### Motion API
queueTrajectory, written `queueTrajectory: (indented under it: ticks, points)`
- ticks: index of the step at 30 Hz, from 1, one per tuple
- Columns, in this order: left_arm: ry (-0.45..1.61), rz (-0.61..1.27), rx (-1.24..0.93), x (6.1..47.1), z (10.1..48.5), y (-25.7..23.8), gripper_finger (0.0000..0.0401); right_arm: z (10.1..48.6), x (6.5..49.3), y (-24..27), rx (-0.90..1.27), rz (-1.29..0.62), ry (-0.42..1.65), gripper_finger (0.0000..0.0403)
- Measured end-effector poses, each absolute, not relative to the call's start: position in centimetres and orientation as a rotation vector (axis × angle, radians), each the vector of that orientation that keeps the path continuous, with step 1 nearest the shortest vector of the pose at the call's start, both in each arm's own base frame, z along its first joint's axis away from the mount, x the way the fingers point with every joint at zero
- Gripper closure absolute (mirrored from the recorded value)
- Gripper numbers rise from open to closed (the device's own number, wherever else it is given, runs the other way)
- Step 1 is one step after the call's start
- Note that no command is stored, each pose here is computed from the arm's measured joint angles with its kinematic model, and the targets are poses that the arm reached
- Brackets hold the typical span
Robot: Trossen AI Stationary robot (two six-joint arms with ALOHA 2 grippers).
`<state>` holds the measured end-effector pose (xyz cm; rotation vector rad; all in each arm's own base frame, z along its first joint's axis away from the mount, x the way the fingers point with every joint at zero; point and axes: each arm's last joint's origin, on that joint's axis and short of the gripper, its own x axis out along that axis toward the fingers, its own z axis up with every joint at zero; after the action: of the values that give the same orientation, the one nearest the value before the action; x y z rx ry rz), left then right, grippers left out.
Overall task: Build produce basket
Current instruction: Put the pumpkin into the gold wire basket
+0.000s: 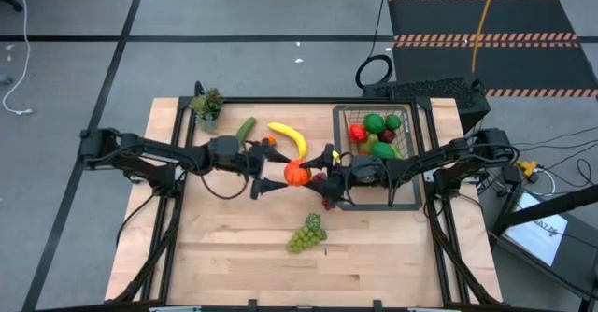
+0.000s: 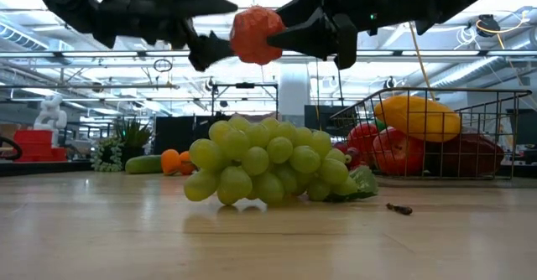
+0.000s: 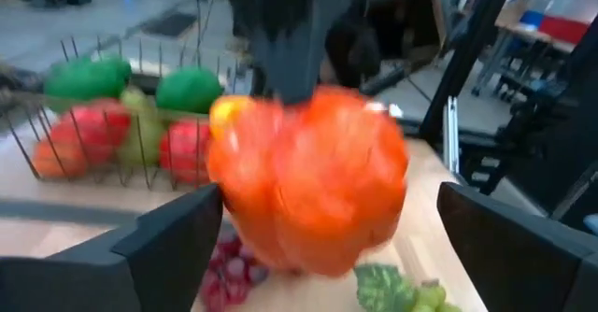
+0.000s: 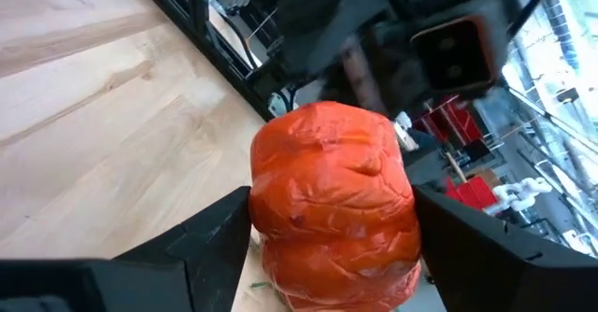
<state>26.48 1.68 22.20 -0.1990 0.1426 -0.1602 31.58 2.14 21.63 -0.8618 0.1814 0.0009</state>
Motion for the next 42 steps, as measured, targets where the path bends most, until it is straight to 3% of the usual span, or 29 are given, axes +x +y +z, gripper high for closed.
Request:
queueTrajectory:
  ticks: [5, 14, 22, 27, 42]
  points:
    - [0.108, -0.122, -0.193, 25.0, 24.1, 2.6, 0.0027, 21.4, 31.5, 2.8, -0.807, 0.016, 0.184, 0.013]
    - [0.041, 0.021, -0.111, 21.7, 27.8, 5.4, 0.0007, 22.4, 30.4, 4.2, -0.637, -0.077, 0.228, 0.013]
    - [0.118, 0.149, -0.064, 20.4, 31.0, 7.4, 0.0006, 23.8, 26.4, 5.2, -0.773, -0.335, 0.491, 0.0131]
    - [0.213, 0.175, -0.095, 20.2, 30.3, 7.6, 0.0006, 25.5, 23.2, 5.0, -0.781, -0.509, 0.563, 0.0131]
    - [0.292, 0.229, -0.113, 20.0, 29.5, 7.7, 0.0006, 25.3, 17.8, 1.4, -0.589, -0.698, 0.782, 0.0131]
